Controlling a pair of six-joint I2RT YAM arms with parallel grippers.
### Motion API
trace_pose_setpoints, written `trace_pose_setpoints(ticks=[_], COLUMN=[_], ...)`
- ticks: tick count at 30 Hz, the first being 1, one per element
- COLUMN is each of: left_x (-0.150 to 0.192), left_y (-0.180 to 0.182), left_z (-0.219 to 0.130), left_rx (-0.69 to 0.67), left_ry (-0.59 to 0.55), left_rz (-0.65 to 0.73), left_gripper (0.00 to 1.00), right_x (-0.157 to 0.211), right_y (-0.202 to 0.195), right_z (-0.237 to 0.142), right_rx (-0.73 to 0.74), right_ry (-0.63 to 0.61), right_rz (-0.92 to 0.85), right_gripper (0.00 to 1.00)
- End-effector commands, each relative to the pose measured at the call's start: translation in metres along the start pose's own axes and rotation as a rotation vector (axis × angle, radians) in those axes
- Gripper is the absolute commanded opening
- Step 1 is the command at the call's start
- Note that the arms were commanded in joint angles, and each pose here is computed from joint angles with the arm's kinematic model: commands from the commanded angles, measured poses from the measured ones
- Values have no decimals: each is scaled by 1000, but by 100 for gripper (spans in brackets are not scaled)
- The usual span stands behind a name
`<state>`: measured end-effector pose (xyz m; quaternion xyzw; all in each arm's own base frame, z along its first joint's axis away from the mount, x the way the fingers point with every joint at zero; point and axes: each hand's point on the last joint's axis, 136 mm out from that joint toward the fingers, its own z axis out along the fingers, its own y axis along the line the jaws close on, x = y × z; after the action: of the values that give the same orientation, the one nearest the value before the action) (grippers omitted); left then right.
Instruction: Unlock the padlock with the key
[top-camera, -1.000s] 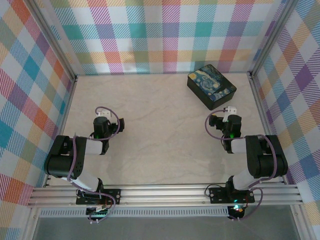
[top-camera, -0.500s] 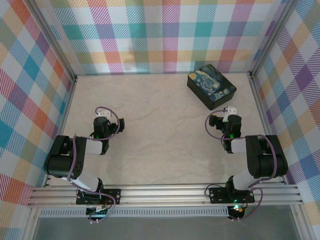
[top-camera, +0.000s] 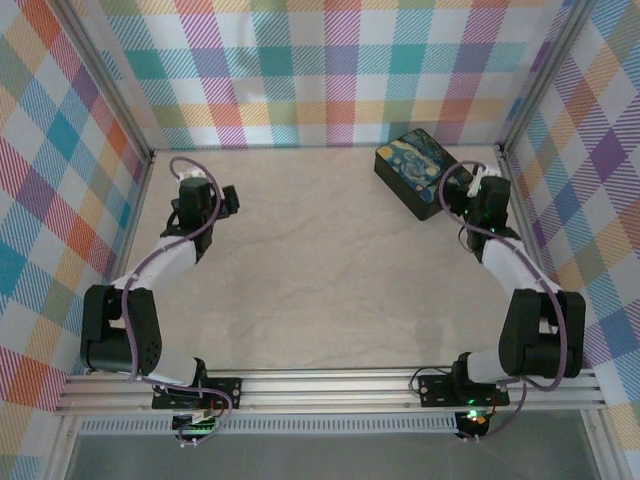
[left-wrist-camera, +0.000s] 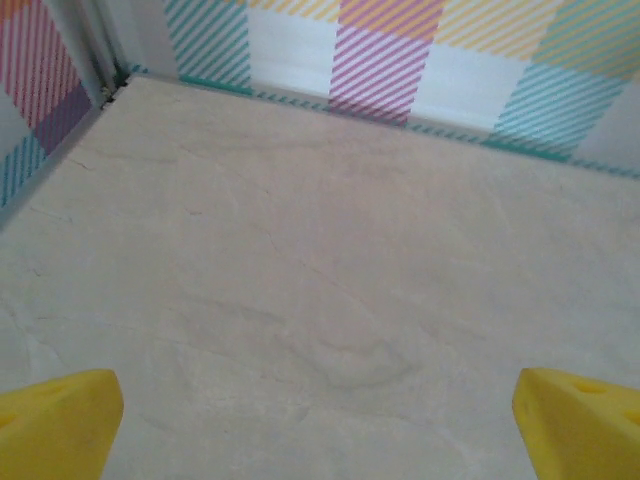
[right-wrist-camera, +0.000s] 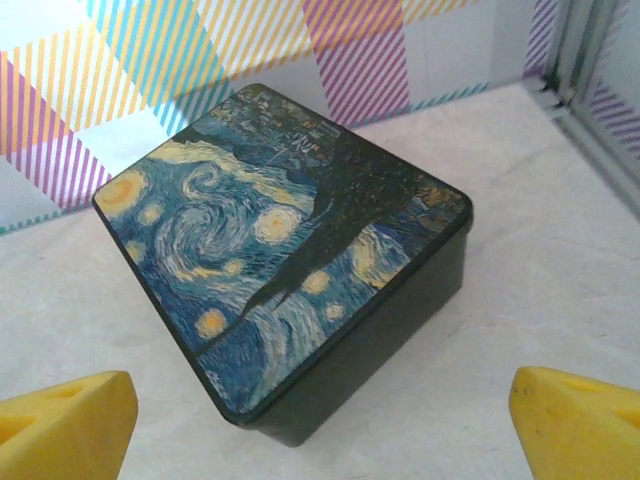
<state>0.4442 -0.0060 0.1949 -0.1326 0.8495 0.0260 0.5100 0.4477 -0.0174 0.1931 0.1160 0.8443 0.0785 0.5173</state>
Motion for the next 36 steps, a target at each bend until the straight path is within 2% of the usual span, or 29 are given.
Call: trace_pose_setpoints(ticks=[1, 6, 13, 18, 22, 24, 31, 36], left_x=[34, 50, 75, 67, 62, 59, 55, 55], left_y=[-2, -35, -61, -66, -59, -57, -66, -56], left_z=[-25, -54, -82, -93, -94, -92, -85, -87], left_rx=[-100, -46, 47, 76, 42, 19, 33, -15], left_ry=[196, 269, 336, 320, 306, 301, 291, 297], left_rz=[31, 77, 109, 108, 128, 136, 93, 102], left_gripper=[100, 100, 100, 100, 100, 100, 100, 100], right_x=[38, 33, 51, 68, 86, 97, 142, 179], right_y=[-1, 8, 1, -2, 10, 20, 99, 177], right_z=[15, 52, 95, 106, 104, 98, 72, 38], right_rx=[-19, -50, -24, -10, -62, -79, -200, -327], right_ry=[237, 337, 427, 471, 529, 550, 639, 705], right_rz=[154, 231, 338, 362, 368, 352, 225, 195], right_gripper=[93, 89, 86, 83, 72, 70, 69, 71])
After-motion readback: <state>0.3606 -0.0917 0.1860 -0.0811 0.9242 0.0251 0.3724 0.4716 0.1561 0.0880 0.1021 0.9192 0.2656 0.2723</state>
